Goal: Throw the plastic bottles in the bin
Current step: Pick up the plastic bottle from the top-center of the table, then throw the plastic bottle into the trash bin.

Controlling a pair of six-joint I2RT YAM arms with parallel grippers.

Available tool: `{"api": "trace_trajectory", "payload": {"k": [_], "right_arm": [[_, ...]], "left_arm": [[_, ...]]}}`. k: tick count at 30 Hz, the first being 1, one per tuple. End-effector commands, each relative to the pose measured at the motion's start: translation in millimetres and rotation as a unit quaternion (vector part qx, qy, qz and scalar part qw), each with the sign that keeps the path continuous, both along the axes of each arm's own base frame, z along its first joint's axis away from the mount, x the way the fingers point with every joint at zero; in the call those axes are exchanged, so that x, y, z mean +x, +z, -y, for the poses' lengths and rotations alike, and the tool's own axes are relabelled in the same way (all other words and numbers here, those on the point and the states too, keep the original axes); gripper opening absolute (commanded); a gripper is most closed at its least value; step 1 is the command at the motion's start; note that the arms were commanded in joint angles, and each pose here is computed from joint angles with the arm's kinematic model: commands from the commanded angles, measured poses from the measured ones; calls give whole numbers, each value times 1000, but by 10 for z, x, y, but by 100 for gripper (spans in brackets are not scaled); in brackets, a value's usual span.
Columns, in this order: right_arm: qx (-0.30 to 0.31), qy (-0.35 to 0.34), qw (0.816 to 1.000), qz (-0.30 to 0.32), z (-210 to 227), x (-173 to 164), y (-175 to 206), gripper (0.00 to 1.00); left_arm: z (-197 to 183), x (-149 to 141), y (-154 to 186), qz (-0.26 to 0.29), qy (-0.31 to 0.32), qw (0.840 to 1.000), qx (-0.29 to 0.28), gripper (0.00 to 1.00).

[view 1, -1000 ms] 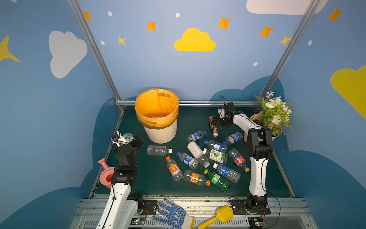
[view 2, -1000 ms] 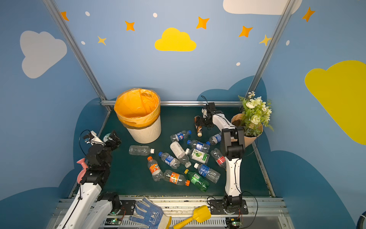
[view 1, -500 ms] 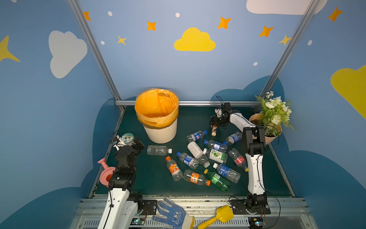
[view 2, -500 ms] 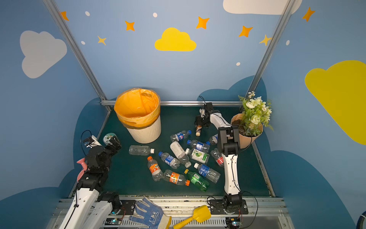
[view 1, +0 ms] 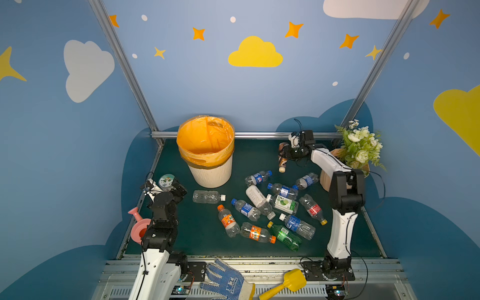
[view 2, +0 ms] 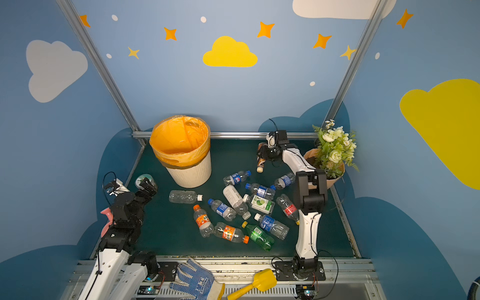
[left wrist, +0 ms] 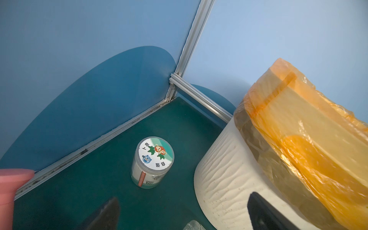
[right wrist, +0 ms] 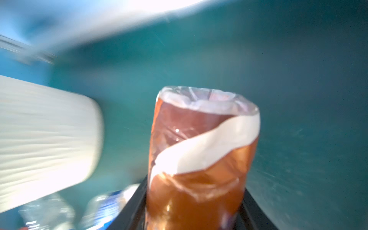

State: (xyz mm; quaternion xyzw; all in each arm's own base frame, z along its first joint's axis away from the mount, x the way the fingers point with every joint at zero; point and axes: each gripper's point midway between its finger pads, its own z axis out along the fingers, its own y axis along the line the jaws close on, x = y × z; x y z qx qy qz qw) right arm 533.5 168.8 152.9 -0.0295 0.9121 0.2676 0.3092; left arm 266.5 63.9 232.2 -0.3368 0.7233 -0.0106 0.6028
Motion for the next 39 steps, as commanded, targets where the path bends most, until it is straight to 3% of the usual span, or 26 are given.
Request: {"api": "trace_trajectory", "payload": {"k": [1, 5, 8, 12, 15, 18, 21, 25, 29, 34, 39], "right_arm": [[64, -5, 985, 158, -26, -36, 1304, 50], [108, -9, 953, 284, -59, -376, 2300, 52], [131, 6, 928, 350, -193, -634, 2848, 53], [178, 47, 894, 409, -603, -925, 3346, 55], [211, 91, 880, 416, -1082, -1017, 3504, 55], [228, 141, 882, 387, -1662, -984, 3405, 56], [229, 204, 897, 319, -2283, -917, 3081, 57], [168, 246, 920, 257, -2765, -790, 2508, 68], [138, 229, 931, 247, -2616, -658, 2462, 87], [83, 197, 927, 308, -2182, -819, 2947, 90], [39, 165, 903, 396, -1668, -1216, 3439, 94]], "left_arm": [[-68, -47, -52, -8, 26, 1000, -13, 100], [-75, -58, -69, -13, 29, 999, -16, 100], [-81, -63, -94, -21, 33, 999, -19, 100], [-57, -33, -125, -24, 29, 999, -31, 99], [-34, 7, -133, -25, 24, 999, -37, 100], [-19, 31, -131, -29, 20, 999, -38, 100], [-7, 52, -143, -35, 17, 998, -40, 100], [13, 73, -150, -40, 11, 998, -43, 100], [16, 65, -154, -54, 7, 998, -35, 100], [31, 67, -127, -51, 2, 998, -39, 100], [48, 20, -16, -39, -4, 999, -36, 100]]}}
